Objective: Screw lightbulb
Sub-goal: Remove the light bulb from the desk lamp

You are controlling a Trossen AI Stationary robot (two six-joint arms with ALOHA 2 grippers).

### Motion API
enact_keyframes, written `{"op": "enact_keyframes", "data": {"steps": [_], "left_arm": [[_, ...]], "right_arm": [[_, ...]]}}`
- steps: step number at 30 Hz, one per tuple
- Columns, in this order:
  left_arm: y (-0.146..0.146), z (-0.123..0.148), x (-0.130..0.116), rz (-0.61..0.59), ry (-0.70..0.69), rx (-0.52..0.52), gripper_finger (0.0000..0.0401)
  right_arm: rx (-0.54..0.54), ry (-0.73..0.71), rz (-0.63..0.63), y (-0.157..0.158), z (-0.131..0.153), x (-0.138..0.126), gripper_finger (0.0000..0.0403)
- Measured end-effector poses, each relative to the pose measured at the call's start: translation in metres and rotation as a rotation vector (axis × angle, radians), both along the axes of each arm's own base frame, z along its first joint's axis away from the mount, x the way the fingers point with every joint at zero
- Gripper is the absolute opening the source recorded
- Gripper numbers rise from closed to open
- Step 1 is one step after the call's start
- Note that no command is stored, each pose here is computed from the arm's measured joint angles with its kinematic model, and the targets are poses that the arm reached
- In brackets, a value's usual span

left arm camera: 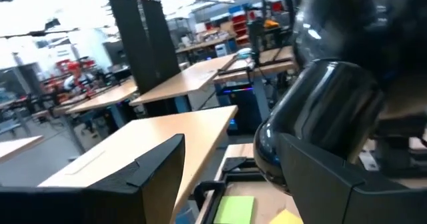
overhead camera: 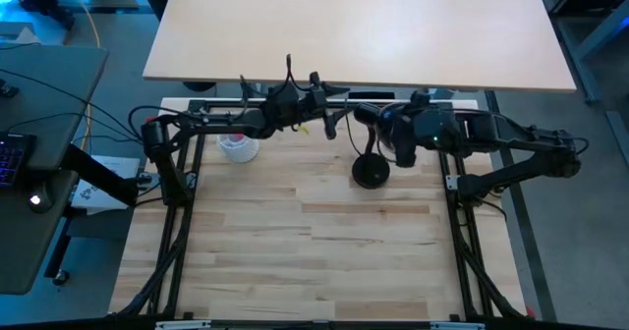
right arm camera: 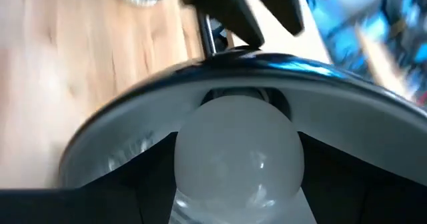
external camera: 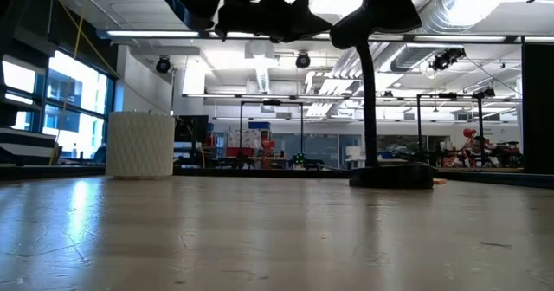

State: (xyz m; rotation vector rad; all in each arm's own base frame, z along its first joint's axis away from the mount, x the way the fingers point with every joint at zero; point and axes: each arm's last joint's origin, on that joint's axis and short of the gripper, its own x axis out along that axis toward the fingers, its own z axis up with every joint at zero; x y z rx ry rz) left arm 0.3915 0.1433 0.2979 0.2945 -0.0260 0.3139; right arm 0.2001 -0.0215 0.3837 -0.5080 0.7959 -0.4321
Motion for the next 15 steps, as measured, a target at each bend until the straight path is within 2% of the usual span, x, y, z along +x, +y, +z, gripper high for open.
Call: {"op": "enact_keyframes", "data": {"steps": [7,11,13,15], "left_arm": [[-0.024,-0.008,0.007,-0.135,0.115,0.016,0.0237],[-0.051,-0.026,0.015,-0.240,0.240,0.049,0.0237],[-0.061,-0.022,0.016,-0.256,0.232,0.082,0.0237],[-0.072,-0.017,0.018,-0.272,0.207,0.102,0.0237]], "right_arm": [[-0.425,0.422,0.373,0.000,-0.002,-0.005,0.0261],[-0.650,0.636,0.354,-0.003,-0.004,-0.002,0.0261],[-0.703,0.700,0.353,-0.003,-0.004,-0.004,0.0261],[-0.719,0.698,0.350,-0.001,-0.002,-0.004,0.0261]]}}
